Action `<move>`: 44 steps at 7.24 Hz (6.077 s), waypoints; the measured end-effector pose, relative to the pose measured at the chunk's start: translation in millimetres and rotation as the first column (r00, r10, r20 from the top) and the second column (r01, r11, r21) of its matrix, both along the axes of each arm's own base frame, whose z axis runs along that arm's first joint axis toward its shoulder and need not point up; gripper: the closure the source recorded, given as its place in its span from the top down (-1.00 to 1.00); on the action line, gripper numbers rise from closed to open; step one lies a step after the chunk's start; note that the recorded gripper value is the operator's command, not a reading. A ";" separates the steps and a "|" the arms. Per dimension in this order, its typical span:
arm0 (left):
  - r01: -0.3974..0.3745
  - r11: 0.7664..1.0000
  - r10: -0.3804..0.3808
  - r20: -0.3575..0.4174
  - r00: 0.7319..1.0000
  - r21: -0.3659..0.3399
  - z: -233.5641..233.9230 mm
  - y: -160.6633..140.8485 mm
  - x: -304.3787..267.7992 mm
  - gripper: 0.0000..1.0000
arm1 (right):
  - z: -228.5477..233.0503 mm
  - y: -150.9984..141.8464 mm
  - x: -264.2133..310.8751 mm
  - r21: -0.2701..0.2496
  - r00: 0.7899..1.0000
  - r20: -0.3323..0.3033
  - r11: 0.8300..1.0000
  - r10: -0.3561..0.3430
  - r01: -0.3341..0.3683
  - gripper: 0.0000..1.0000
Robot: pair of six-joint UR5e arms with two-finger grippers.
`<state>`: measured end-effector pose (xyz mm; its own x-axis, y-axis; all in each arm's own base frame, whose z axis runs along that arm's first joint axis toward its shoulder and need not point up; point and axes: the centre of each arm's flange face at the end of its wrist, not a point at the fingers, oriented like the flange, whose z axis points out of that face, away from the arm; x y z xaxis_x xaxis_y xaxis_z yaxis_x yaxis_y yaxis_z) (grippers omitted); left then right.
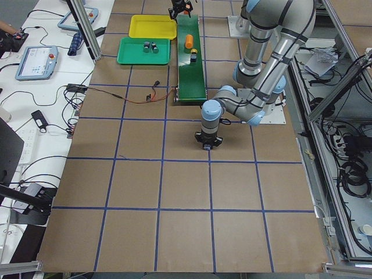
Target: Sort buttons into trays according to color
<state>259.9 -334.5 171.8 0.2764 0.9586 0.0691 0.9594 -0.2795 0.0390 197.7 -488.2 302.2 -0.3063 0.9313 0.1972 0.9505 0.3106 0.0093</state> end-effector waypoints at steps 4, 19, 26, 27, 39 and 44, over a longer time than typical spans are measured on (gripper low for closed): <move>-0.183 0.983 0.182 -0.086 0.979 0.005 47.3 -28.5 -10.4 -1.00 | -23.4 30.3 -15.1 -0.043 0.999 0.008 0.998 -0.044 0.044 1.00; -0.354 0.935 0.356 -0.077 0.931 0.031 109.7 -92.9 -418.5 1.00 | -53.4 38.8 -23.9 -0.080 0.991 0.040 0.988 -0.126 0.129 1.00; -0.712 0.701 0.713 -0.027 0.701 0.038 301.0 -152.8 -423.0 1.00 | -55.8 41.6 -23.8 -0.068 0.992 0.030 0.990 -0.119 0.121 1.00; -0.760 0.650 0.760 -0.031 0.649 0.030 308.2 -147.4 -423.7 1.00 | -56.3 41.8 -23.6 -0.066 0.993 0.031 0.991 -0.118 0.120 1.00; -0.969 -0.242 0.967 -0.098 -0.237 -0.051 350.0 -133.6 -405.8 1.00 | -66.6 55.8 -20.8 -0.037 0.992 0.037 0.992 -0.122 0.123 1.00; -0.947 -0.319 0.945 -0.096 -0.314 -0.044 349.3 -134.0 -398.7 1.00 | -68.3 57.1 -21.1 -0.033 0.992 0.033 0.992 -0.121 0.122 0.98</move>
<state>-138.7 -468.5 521.1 -0.9992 -0.0394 -0.0005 -0.0394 0.9984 -0.0412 176.6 -431.1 233.9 -0.1957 0.9681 0.1564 0.9807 0.1933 0.0304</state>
